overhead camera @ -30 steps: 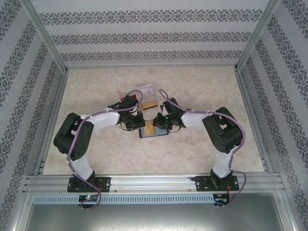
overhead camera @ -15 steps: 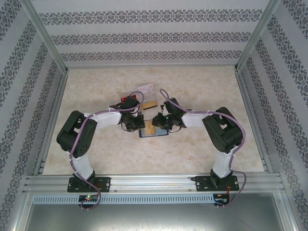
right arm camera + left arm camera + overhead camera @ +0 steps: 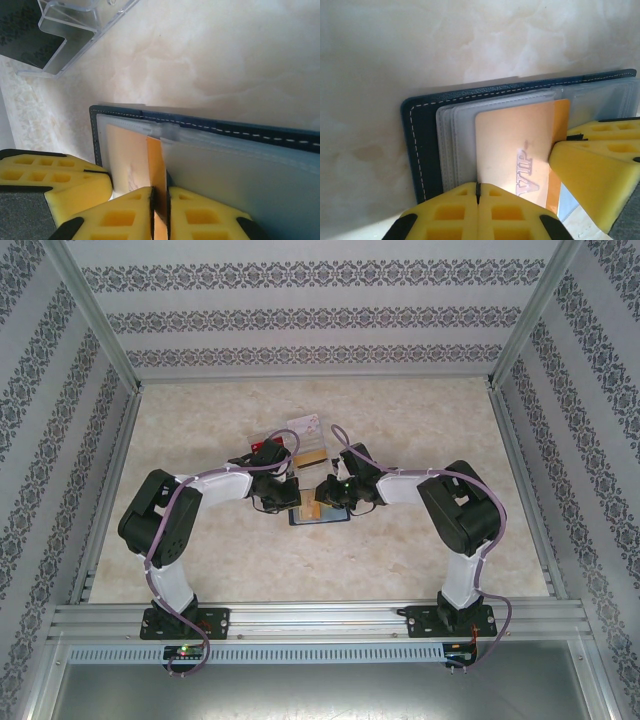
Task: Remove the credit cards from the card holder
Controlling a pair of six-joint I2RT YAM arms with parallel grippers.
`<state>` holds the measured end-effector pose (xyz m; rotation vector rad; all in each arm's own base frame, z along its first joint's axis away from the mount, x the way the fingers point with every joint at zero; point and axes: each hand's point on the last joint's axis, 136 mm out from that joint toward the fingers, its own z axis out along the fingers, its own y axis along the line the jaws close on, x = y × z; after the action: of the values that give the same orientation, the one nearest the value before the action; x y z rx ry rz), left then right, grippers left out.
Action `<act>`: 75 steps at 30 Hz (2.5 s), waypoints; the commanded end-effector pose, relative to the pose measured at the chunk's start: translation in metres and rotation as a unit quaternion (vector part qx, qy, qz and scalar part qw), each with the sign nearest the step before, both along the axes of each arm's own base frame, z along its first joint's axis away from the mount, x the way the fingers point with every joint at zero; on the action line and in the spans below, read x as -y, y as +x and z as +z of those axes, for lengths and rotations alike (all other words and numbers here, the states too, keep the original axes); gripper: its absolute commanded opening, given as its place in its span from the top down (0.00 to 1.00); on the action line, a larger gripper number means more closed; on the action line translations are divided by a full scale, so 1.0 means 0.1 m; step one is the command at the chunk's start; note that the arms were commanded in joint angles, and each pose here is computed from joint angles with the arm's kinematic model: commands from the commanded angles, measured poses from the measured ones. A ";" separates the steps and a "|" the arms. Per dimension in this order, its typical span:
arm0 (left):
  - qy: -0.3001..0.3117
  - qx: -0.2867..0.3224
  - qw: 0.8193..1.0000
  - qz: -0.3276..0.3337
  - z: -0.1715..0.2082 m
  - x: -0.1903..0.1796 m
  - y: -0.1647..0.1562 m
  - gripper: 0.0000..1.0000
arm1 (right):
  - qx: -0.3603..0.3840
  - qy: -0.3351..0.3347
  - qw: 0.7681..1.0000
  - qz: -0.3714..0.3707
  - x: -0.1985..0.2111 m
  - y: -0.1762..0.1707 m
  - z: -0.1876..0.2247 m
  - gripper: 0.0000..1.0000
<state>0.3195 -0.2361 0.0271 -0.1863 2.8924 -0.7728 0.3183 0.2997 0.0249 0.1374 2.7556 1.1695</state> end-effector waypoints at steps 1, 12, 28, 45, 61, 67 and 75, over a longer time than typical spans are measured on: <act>0.055 -0.035 0.998 -0.003 -0.31 -0.17 -0.16 0.96 | 0.001 -0.020 1.000 -0.002 0.06 -0.01 -0.06 0.91; 0.042 -0.019 0.999 -0.001 -0.18 -0.12 -0.10 0.75 | 0.046 0.000 0.998 -0.033 0.42 0.01 0.17 1.00; -0.138 0.092 0.986 0.032 0.96 0.27 0.20 0.30 | 0.138 0.115 0.980 -0.083 0.56 0.08 0.90 1.00; -0.326 0.130 0.936 -0.012 1.68 0.56 0.20 0.33 | 0.145 0.255 0.952 -0.085 0.44 0.12 1.56 1.00; -0.302 0.139 0.943 -0.019 1.63 0.46 0.23 1.00 | 0.138 0.230 0.959 -0.088 0.48 0.12 1.44 0.96; -0.196 0.165 0.966 -0.032 1.46 0.27 0.25 1.00 | 0.124 0.163 0.973 -0.109 0.64 0.08 1.17 0.43; -0.009 0.222 0.965 -0.140 1.39 0.05 0.30 1.00 | 0.111 0.083 0.981 -0.139 1.01 0.04 0.89 0.11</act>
<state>0.3571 -0.2536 0.1681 0.1138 2.4713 -1.0214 0.3283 0.2145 0.1256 0.3716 2.3143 1.3552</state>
